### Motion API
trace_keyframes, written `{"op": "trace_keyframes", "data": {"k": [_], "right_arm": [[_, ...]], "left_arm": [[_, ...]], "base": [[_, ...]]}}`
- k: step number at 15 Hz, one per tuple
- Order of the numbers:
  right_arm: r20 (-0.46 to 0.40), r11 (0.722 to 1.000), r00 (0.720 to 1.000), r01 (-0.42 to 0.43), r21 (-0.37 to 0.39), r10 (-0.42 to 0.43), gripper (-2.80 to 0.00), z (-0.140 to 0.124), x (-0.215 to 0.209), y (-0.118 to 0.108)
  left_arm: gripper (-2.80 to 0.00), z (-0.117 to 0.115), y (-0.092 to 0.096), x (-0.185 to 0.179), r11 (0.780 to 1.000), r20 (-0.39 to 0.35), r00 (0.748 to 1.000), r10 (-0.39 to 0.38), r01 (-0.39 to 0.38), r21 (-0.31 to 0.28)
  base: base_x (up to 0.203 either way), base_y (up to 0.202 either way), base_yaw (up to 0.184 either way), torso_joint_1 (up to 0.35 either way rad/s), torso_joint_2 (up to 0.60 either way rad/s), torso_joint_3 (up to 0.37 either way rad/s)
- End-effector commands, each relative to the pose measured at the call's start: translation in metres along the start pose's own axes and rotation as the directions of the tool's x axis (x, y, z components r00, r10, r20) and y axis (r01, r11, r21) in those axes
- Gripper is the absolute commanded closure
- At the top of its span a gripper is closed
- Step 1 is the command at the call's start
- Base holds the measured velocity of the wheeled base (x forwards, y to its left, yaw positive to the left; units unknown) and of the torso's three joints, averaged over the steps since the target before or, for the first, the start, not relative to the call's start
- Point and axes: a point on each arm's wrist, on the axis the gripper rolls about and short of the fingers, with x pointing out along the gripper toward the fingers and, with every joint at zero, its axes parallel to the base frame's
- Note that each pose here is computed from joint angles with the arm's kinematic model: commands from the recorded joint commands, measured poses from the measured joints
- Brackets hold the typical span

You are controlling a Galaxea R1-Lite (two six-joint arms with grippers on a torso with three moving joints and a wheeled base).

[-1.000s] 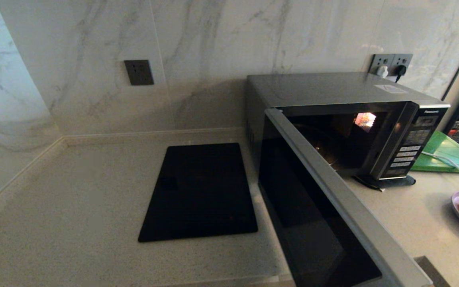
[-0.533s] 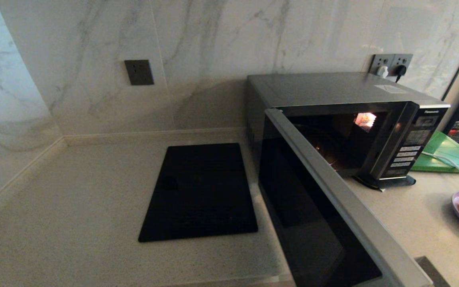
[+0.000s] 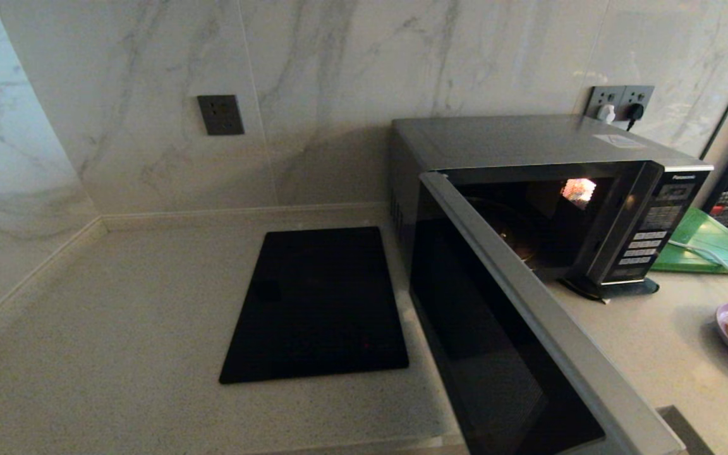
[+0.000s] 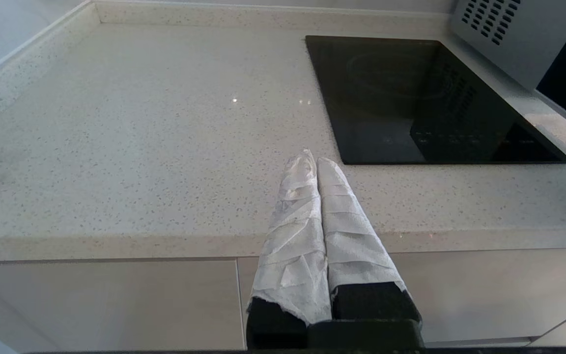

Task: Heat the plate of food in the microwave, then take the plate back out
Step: Put the plate in the microwave oven

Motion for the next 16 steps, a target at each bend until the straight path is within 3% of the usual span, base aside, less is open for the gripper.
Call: {"op": "trace_keyframes", "data": {"k": [1,4,6,10,12,16], "right_arm": [[0.023,1.0,1.0,-0.003,0.015,0.003,-2.8,0.01,0.0,0.002],[-0.012,0.997,1.0,0.008,0.075,-0.007,-2.8,0.022,0.028,0.003],[-0.01,0.977,0.999,0.04,0.209,-0.038,-2.8,0.04,0.056,0.003],[0.007,0.865,0.987,0.137,0.482,-0.16,-2.8,0.062,0.101,-0.009],[-0.01,0.837,0.984,0.158,0.524,-0.179,-2.8,0.062,0.111,-0.012],[-0.073,0.815,0.976,0.212,0.539,-0.205,-2.8,0.06,0.135,-0.018]], "left_arm": [[0.0,0.0,0.0,0.0,1.0,-0.001,1.0,0.001,-0.001,0.0],[0.0,0.0,0.0,0.0,1.0,-0.001,1.0,0.001,-0.001,-0.001],[0.0,0.0,0.0,0.0,1.0,-0.001,1.0,0.001,-0.001,-0.001],[0.0,0.0,0.0,0.0,1.0,-0.001,1.0,0.001,-0.001,-0.001],[0.0,0.0,0.0,0.0,1.0,-0.001,1.0,0.001,-0.001,-0.001],[0.0,0.0,0.0,0.0,1.0,-0.001,1.0,0.001,-0.001,-0.001]], "base": [[0.0,0.0,0.0,0.0,0.0,0.0],[0.0,0.0,0.0,0.0,0.0,0.0],[0.0,0.0,0.0,0.0,0.0,0.0],[0.0,0.0,0.0,0.0,0.0,0.0],[0.0,0.0,0.0,0.0,0.0,0.0],[0.0,0.0,0.0,0.0,0.0,0.0]]}}
